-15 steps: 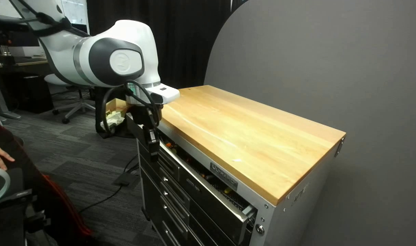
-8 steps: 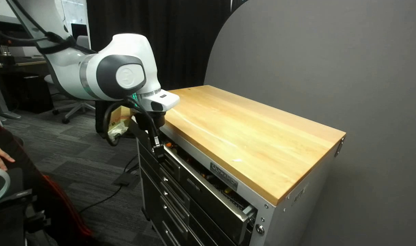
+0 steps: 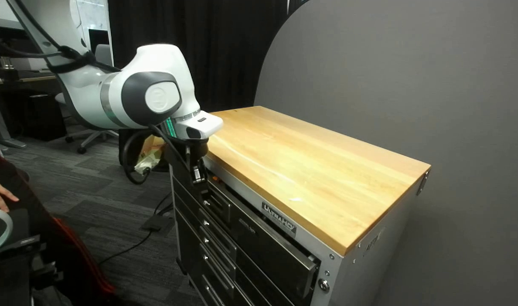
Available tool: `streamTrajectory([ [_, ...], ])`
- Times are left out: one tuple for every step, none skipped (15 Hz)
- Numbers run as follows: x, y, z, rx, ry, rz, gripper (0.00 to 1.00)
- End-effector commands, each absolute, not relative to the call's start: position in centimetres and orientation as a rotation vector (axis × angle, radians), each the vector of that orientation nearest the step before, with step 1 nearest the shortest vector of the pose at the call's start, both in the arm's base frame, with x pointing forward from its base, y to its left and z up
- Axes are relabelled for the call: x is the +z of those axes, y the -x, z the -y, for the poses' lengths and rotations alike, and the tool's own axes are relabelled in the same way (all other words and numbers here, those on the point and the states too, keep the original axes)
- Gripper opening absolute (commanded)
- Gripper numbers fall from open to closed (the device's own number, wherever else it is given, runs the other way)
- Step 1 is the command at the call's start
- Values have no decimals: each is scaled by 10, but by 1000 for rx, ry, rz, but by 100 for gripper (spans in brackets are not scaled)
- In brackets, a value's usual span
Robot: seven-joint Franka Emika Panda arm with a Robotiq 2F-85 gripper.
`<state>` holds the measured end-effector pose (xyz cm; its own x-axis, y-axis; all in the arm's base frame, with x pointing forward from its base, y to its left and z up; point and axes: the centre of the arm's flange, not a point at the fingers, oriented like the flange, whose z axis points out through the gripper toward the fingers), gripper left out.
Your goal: Put the screwdriver in the drawer then close the drawer
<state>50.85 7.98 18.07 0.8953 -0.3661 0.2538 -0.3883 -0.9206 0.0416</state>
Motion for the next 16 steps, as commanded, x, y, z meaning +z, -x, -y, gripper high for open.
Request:
streamTrajectory([
  [197, -525, -88, 535, -2967, 650, 0],
  [197, -525, -88, 548, -2966, 663, 0],
  [198, -524, -89, 562, -2966, 670, 0],
  [200, -524, -90, 575, -2966, 677, 0],
  [201, -524, -91, 587, -2966, 682, 0],
  [201, -524, -92, 596, -2968, 688, 0],
  [202, -524, -93, 602, -2970, 692, 0],
  [202, -523, -94, 610, -2972, 697, 0],
  [203, -523, -94, 615, -2972, 700, 0],
  [204, -523, -93, 617, -2971, 703, 0],
  [206, -522, -92, 628, -2963, 703, 0],
  [209, -520, -92, 638, -2947, 682, 0],
  [216, -519, -92, 633, -2937, 643, 1],
  [230, -517, -90, 620, -2932, 577, 26],
  [244, -518, -90, 617, -2931, 522, 28],
  [257, -516, -89, 581, -2941, 479, 34],
])
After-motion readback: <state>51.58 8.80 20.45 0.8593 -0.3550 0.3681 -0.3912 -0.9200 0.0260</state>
